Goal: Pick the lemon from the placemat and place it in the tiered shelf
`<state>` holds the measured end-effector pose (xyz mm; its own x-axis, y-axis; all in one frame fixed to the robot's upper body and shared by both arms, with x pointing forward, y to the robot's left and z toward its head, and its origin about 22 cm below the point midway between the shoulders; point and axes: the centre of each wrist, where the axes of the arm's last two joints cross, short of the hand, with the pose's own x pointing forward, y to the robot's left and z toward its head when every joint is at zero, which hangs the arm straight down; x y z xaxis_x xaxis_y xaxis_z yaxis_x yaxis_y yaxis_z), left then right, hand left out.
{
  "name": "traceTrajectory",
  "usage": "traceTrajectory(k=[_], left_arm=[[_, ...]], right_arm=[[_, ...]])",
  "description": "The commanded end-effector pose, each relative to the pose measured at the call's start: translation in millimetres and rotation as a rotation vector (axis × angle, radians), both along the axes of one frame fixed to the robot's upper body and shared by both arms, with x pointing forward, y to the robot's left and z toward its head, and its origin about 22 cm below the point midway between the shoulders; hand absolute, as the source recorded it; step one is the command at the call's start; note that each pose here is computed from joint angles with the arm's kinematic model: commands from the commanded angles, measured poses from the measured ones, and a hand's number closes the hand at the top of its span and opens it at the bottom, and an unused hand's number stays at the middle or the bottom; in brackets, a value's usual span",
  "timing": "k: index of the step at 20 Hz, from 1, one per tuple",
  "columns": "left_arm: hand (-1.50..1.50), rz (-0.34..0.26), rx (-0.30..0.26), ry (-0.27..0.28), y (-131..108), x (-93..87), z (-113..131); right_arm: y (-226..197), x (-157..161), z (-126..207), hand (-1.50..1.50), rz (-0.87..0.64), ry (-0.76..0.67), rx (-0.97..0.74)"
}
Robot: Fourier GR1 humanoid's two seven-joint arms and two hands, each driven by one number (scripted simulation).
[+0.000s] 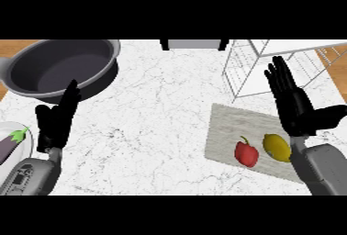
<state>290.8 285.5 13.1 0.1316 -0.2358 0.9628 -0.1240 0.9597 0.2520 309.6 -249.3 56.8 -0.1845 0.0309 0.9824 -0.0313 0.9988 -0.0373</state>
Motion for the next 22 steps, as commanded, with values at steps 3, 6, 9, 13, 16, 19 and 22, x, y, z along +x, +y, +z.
traceTrajectory(k=[3,6,9,13,16,19,22], left_arm=[[0.0,0.053,-0.088,0.116,13,-22.8,-25],[0.0,0.066,-0.152,0.247,28,-40.3,-41],[0.0,-0.008,-0.239,0.286,-3,-27.5,-34],[0.0,-0.009,-0.238,0.309,6,-43.9,-48],[0.0,-0.012,-0.245,0.319,21,-37.6,-36],[0.0,-0.017,-0.241,0.319,9,-48.9,-30],[0.0,0.004,-0.23,0.323,13,-38.0,-46]], right_arm=[[-99,-18,26,1.5,0.027,-0.096,-0.161],[-172,-21,72,1.5,-0.028,-0.179,-0.278],[-222,-54,15,1.5,-0.24,0.235,-0.486],[-267,-69,-2,-1.5,-0.114,0.145,-0.337],[-270,-75,-5,-1.5,0.056,0.147,-0.404],[-289,-85,20,-1.5,0.192,0.173,-0.422],[-261,-53,27,-1.5,0.27,0.187,-0.488]])
